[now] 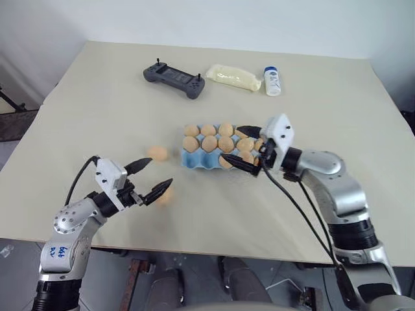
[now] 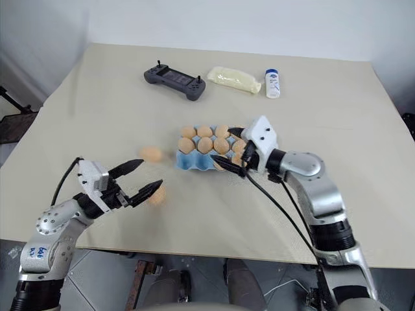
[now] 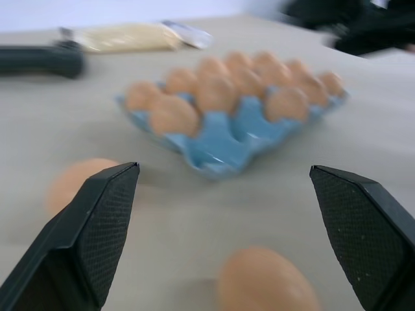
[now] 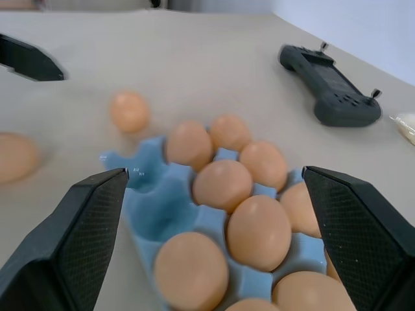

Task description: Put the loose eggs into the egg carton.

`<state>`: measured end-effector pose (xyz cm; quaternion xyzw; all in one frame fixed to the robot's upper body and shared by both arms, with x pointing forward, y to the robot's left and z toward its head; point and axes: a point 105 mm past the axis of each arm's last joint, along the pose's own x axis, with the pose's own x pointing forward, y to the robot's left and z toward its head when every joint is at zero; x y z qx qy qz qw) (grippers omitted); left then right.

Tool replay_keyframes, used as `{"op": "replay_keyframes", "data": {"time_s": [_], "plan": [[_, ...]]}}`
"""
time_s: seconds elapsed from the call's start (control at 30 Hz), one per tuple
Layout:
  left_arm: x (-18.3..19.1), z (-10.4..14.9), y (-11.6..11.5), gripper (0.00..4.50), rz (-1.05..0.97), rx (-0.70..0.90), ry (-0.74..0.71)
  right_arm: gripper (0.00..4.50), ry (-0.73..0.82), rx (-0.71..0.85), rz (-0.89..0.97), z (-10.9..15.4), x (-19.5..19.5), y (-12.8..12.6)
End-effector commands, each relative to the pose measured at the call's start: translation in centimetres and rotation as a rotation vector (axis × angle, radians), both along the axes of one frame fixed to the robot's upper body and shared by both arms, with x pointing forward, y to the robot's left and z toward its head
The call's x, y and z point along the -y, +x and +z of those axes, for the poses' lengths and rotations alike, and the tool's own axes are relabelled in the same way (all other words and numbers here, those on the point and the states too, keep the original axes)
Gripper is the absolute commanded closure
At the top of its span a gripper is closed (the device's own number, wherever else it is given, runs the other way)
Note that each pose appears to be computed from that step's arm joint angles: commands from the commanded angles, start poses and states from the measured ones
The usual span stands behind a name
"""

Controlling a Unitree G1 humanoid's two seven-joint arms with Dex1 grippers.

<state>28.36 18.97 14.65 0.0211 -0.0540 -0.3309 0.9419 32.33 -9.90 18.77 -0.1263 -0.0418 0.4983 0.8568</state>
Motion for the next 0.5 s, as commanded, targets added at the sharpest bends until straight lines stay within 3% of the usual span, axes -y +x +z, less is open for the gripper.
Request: {"op": "replay_keyframes", "data": {"time_s": [0.03, 0.2, 0.5], "plan": [[-1.2, 1.6, -0.7, 0.00, 0.075, 0.046, -0.028, 0.02, 0.015, 0.024, 0.094, 1.2, 1.4, -1.8], [-2.4, 0.8, -2.5, 0.00, 0.134, 0.017, 0.003, 0.02, 0.088, 0.003, 0.189, 0.9, 2.9, -3.0], [-0.9, -0.6, -5.1, 0.00, 0.186, 0.000, -0.004, 0.02, 0.000, -0.055, 0.361, -1.6, 3.1, -4.1]]}}
